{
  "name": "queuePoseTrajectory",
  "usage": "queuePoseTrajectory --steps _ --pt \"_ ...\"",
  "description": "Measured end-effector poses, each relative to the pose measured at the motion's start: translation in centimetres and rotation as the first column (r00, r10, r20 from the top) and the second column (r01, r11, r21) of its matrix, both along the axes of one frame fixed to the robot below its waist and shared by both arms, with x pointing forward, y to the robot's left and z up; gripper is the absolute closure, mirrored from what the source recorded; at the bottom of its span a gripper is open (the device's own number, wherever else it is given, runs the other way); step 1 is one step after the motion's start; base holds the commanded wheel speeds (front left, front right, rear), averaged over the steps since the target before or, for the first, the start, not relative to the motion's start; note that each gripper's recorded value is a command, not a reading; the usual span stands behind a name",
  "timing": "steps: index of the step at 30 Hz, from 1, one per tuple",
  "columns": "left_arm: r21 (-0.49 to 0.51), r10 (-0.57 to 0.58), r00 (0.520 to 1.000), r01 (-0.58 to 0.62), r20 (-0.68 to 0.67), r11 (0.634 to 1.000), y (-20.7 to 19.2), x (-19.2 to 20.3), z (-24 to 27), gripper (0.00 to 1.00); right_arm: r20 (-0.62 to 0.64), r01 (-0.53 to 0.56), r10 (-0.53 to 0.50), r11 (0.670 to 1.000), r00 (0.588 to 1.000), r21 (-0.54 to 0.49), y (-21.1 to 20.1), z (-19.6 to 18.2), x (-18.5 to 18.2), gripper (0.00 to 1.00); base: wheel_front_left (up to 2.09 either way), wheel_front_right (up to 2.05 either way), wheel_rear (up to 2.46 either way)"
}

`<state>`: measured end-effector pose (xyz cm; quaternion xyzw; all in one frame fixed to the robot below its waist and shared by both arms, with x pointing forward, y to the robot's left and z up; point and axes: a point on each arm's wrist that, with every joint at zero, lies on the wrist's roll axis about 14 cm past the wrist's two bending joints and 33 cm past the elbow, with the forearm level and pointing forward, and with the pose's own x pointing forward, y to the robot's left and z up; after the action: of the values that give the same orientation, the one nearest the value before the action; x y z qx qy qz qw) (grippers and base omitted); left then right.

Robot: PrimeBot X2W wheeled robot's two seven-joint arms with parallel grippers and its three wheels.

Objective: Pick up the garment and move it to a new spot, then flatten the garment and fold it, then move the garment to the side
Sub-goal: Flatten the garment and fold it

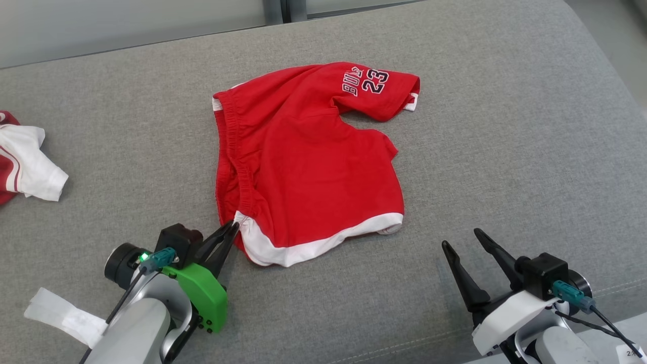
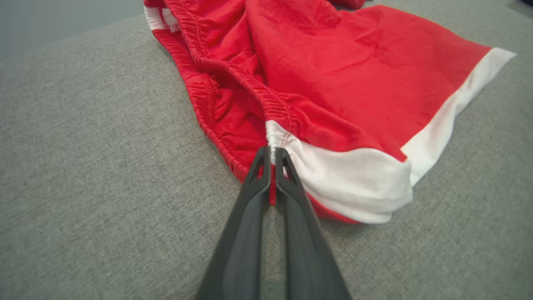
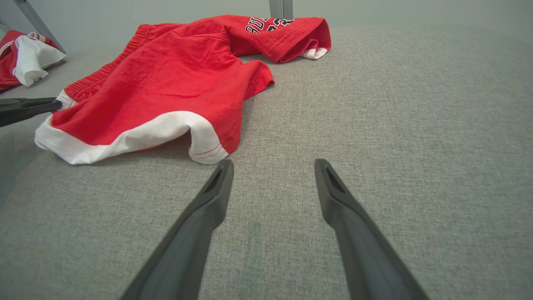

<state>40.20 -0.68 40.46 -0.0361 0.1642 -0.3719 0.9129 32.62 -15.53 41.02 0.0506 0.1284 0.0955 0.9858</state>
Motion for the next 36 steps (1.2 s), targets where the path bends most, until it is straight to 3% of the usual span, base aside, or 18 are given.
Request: queuePoseTrajectory --steps 12,21,36 --pt "-0.022 0.017 0.999 -0.016 0.031 1.000 0.2 0.8 0.5 1.00 -0.041 -0.041 0.043 0.998 0.998 0.055 2.8 -1.1 -0.1 0.00 0.00 0.00 0.00" --pt "-0.059 0.105 0.993 -0.102 0.060 0.993 1.6 2.3 1.4 1.00 -0.037 -0.095 0.099 0.990 0.994 0.108 5.3 -1.2 2.2 0.00 0.00 0.00 0.00" --pt "-0.069 0.265 0.960 -0.260 0.093 0.963 5.8 4.1 2.2 1.00 -0.103 -0.119 0.136 0.980 0.985 0.157 6.8 -3.1 2.4 0.00 0.00 0.00 0.00"
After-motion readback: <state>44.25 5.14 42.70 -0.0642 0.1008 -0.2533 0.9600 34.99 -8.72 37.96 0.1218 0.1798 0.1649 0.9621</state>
